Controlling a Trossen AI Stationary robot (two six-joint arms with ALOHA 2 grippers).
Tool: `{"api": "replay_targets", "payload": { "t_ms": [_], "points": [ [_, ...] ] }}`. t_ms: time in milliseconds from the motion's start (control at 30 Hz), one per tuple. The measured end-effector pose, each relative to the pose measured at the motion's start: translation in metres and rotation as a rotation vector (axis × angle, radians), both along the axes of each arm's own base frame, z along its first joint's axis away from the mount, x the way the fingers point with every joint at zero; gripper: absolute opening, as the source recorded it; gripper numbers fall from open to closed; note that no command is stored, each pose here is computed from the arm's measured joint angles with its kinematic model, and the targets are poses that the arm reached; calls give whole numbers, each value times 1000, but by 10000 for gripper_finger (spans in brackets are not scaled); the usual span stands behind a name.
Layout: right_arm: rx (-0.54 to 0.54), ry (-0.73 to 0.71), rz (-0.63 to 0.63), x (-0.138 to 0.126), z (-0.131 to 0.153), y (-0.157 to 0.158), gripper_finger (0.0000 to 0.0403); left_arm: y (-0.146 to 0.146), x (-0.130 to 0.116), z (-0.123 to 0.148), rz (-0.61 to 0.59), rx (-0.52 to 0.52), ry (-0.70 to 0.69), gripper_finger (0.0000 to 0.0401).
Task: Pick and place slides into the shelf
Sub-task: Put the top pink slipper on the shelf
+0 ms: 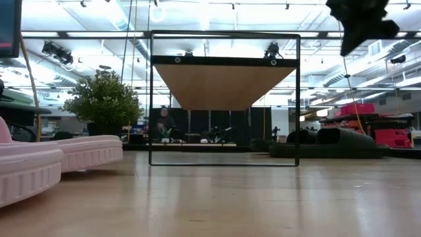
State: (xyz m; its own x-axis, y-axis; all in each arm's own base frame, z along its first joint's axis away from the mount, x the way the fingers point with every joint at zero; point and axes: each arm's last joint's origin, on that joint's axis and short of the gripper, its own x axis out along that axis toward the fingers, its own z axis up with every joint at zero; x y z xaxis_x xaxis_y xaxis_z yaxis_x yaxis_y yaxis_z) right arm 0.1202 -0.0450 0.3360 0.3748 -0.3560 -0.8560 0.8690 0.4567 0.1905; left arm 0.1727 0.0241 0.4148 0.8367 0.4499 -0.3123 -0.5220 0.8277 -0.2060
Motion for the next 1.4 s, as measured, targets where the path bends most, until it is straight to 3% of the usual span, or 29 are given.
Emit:
{"api": "replay_targets", "payload": {
  "t_ms": [300, 667, 933, 1200, 1400],
  "points": [
    [162, 25, -78, -12, -40, 7, 23, 0, 0, 0, -6, -22, -9, 102],
    [222, 91, -116, -14, -77, 8, 38, -1, 0, 0, -25, -35, -12, 100],
    [168, 125, -159, -14, -96, 4, 132, -1, 0, -1, -25, -35, -6, 100],
    [236, 74, -315, -17, -114, -10, 248, -1, 0, -1, -25, -35, -7, 101],
    [295, 1, -383, -20, -126, -24, 304, -1, 0, -1, -25, -34, -7, 94]
  ]
}}
